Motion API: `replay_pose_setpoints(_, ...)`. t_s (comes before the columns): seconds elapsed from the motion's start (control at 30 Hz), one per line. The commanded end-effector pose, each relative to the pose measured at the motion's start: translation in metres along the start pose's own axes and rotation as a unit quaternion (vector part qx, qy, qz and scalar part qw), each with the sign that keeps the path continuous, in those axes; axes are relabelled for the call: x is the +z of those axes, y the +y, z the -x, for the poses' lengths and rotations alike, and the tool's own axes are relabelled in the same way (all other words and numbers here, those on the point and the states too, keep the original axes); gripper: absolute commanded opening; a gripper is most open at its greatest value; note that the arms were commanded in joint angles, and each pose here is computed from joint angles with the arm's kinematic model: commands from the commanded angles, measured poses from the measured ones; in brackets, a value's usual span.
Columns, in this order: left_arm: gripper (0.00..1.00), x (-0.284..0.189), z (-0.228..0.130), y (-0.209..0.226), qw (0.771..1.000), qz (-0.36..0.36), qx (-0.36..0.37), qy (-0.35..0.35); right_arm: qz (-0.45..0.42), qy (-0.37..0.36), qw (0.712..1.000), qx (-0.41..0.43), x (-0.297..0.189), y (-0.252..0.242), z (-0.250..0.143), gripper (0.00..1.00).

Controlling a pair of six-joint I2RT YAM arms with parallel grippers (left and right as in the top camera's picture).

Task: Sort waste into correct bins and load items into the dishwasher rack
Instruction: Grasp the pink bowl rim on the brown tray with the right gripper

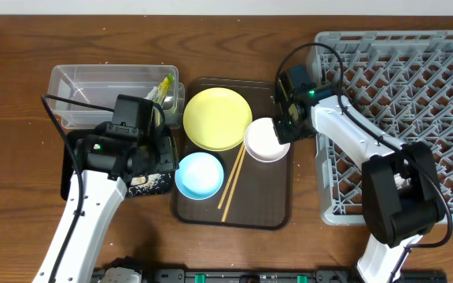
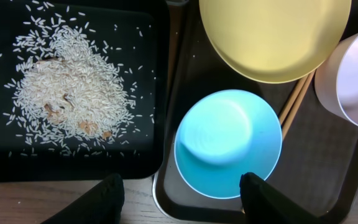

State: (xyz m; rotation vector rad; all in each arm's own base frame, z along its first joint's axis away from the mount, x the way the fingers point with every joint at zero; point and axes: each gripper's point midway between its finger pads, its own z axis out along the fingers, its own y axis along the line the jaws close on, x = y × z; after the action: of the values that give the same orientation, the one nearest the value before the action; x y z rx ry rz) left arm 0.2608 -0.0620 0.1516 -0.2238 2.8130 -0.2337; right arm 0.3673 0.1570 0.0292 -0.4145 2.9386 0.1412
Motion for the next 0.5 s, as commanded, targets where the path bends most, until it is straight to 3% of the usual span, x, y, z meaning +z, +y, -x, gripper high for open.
replay_pose_setpoints(0.0,0.63,-0.002,0.003,0.002,1.0,0.005,0.002,-0.006,-0.004,-0.03,0.999,0.016,-0.021,-0.009,0.012,0.01)
replay_pose_setpoints(0.23,0.63,-0.002,0.003,0.002,1.0,0.005,0.002,-0.006,-0.025,-0.145,0.988,0.041,-0.105,-0.035,0.037,0.01)
replay_pose_setpoints(0.47,0.63,-0.002,0.003,0.002,1.0,0.005,0.002,-0.006,-0.105,-0.282,0.951,0.071,-0.204,-0.069,0.047,0.01)
